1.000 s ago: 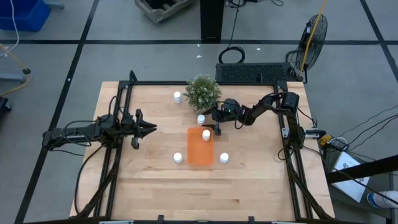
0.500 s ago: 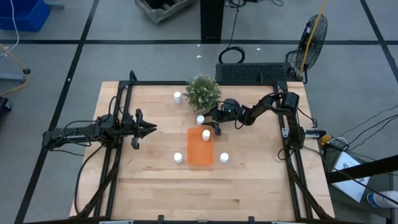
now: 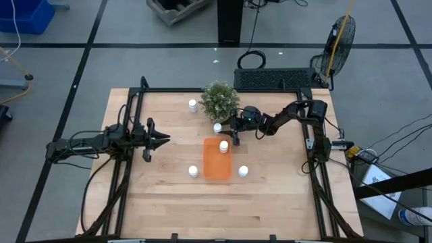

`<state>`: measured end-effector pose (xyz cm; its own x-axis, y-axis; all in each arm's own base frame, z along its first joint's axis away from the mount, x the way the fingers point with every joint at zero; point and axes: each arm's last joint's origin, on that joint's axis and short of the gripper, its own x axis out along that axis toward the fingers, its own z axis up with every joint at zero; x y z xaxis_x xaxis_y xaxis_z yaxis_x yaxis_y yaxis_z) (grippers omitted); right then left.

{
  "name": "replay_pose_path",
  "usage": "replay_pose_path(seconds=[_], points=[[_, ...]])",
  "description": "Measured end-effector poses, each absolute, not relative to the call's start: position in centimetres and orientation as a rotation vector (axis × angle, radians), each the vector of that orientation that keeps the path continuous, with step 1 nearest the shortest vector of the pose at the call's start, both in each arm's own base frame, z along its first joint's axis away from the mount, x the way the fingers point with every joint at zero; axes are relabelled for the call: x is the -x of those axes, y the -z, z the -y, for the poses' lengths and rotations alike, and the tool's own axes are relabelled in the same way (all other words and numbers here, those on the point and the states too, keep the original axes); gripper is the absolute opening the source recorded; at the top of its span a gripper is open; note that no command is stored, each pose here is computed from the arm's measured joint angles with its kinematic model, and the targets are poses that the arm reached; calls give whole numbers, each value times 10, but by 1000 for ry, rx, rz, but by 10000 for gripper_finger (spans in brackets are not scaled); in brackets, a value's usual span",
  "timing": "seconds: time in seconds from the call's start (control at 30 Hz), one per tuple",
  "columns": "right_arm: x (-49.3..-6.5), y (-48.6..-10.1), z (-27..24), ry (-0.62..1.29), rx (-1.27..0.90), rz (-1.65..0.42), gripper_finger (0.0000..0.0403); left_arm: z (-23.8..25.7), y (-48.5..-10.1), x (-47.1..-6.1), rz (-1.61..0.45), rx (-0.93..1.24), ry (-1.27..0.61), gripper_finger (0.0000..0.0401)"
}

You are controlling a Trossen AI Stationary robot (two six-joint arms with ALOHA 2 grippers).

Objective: Pick and place pill bottles into a basket
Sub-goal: Put the white medicine bottle into the orange bin

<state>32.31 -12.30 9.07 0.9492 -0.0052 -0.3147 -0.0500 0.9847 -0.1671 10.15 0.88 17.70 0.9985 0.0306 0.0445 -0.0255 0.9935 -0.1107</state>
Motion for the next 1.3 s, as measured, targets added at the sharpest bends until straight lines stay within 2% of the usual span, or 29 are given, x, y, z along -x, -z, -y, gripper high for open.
replay_pose_path(seconds=[0.37,0.9,1.3], points=[[-298,-102,121,52,176,-343,143,-9,-177,-101,42,186,-28,72],[-233,-163,87,147,157,-348,143,-9,-177,-101,50,165,-27,72],[-208,-218,48,199,39,-202,136,-9,-184,-101,116,424,0,72]])
